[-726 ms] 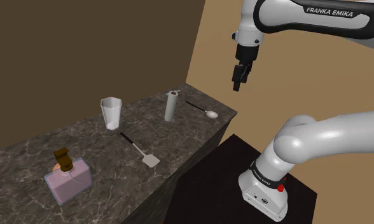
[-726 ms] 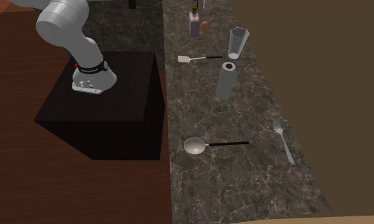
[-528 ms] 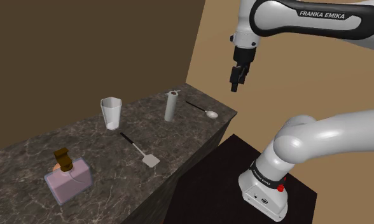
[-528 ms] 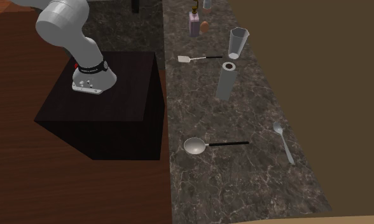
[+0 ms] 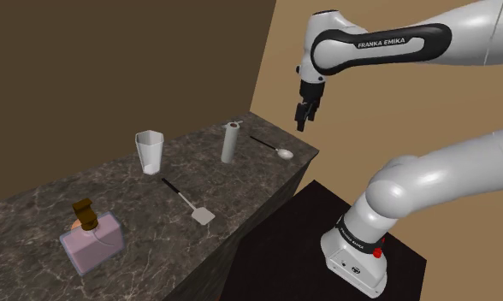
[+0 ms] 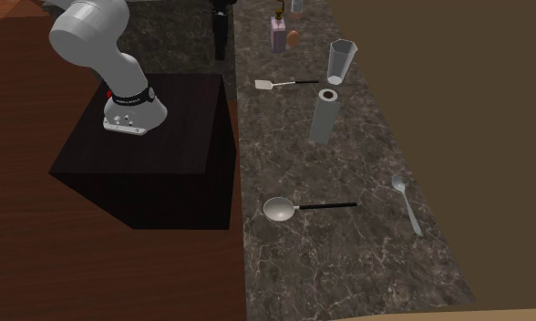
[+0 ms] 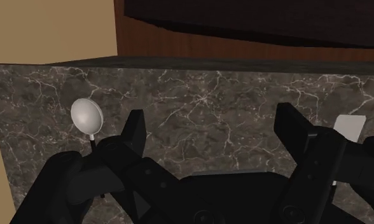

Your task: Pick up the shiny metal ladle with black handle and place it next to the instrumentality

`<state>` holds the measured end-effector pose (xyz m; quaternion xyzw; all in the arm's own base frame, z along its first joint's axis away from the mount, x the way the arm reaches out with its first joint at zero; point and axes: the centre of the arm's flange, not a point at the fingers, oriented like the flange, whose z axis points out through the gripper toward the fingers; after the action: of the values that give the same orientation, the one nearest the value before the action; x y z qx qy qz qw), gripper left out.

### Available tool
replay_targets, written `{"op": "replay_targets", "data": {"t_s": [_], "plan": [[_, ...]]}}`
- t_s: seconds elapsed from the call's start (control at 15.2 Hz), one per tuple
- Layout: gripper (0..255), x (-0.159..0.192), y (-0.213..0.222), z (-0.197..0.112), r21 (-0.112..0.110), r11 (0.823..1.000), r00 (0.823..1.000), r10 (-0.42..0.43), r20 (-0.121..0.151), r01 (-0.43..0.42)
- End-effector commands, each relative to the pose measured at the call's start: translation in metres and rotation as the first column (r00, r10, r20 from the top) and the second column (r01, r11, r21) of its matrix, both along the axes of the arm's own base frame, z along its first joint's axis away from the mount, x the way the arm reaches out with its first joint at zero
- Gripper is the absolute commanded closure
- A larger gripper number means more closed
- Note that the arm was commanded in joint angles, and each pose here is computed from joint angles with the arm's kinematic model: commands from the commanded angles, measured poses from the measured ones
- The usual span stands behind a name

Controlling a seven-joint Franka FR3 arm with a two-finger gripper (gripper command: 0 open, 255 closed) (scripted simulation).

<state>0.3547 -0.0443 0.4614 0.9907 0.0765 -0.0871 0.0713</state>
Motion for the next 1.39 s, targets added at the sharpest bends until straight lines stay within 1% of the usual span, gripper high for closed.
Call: {"op": "replay_targets", "data": {"t_s": [0.0, 1.32], "plan": [[0, 0.013, -0.013, -0.019, -0.004, 1.0, 1.0, 0.0, 0.006, 0.0], [0, 0.151, -0.143, -0.195, -0.045, 0.999, 0.999, -0.014, 0.047, 0.016]]}}
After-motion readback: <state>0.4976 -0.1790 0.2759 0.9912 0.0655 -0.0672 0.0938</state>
